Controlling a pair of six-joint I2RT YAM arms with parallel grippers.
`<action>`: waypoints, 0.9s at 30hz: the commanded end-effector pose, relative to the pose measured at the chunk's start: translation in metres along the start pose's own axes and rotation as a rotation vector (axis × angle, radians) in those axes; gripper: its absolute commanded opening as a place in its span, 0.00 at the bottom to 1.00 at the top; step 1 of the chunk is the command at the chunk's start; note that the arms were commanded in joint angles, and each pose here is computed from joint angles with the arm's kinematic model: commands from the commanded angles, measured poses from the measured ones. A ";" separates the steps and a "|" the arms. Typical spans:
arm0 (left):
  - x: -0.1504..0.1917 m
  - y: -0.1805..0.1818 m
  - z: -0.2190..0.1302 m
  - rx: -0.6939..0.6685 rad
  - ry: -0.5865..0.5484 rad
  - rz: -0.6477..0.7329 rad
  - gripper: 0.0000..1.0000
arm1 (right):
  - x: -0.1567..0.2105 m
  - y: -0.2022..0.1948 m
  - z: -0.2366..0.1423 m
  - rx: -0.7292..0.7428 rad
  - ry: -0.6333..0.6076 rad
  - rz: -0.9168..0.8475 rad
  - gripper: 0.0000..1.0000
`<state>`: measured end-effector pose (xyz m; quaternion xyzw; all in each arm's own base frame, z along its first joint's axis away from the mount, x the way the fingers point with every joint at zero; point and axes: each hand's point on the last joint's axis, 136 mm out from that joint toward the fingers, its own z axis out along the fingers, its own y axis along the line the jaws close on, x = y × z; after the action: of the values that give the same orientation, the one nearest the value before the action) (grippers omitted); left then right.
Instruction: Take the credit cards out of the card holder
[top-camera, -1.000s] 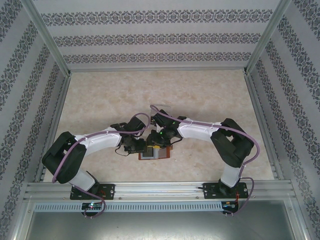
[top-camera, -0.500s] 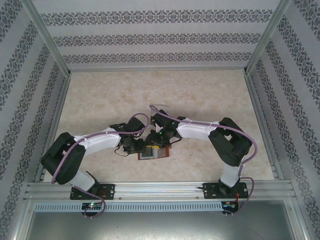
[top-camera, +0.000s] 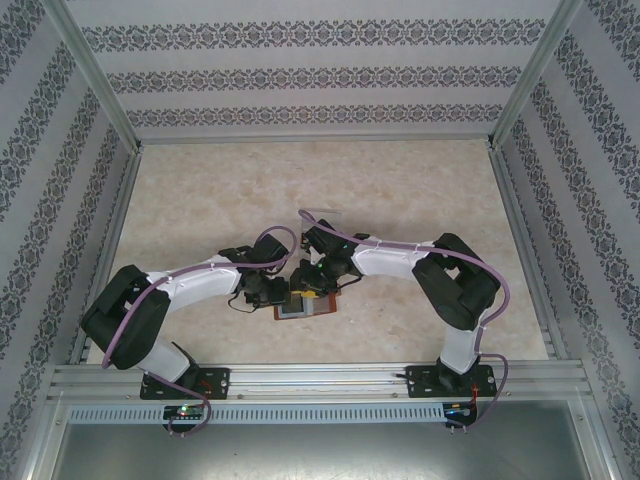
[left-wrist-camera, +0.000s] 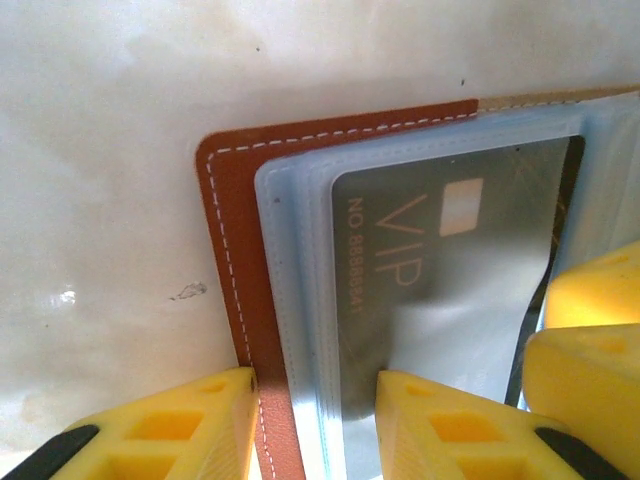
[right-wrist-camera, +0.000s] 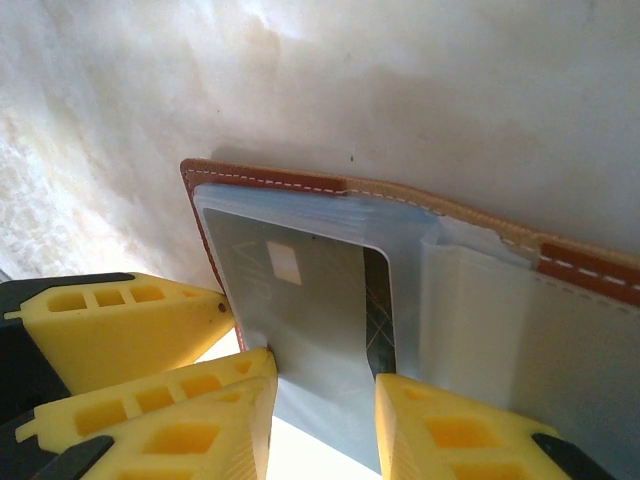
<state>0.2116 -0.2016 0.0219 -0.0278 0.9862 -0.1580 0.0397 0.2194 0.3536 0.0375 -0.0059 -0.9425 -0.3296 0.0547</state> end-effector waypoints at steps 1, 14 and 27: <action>0.003 -0.009 0.005 0.042 0.002 0.036 0.37 | 0.003 -0.016 0.023 0.027 0.005 0.025 0.33; -0.010 -0.011 -0.021 0.028 -0.083 0.047 0.38 | 0.003 -0.022 0.019 0.040 -0.020 0.033 0.30; -0.013 0.003 -0.024 -0.020 -0.107 0.031 0.38 | 0.003 -0.018 0.015 0.024 -0.028 0.024 0.28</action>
<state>0.2182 -0.1925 0.0432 -0.0289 0.9847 -0.1501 0.0841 0.2212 0.3554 0.0293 -0.0137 -0.9386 -0.3421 0.0423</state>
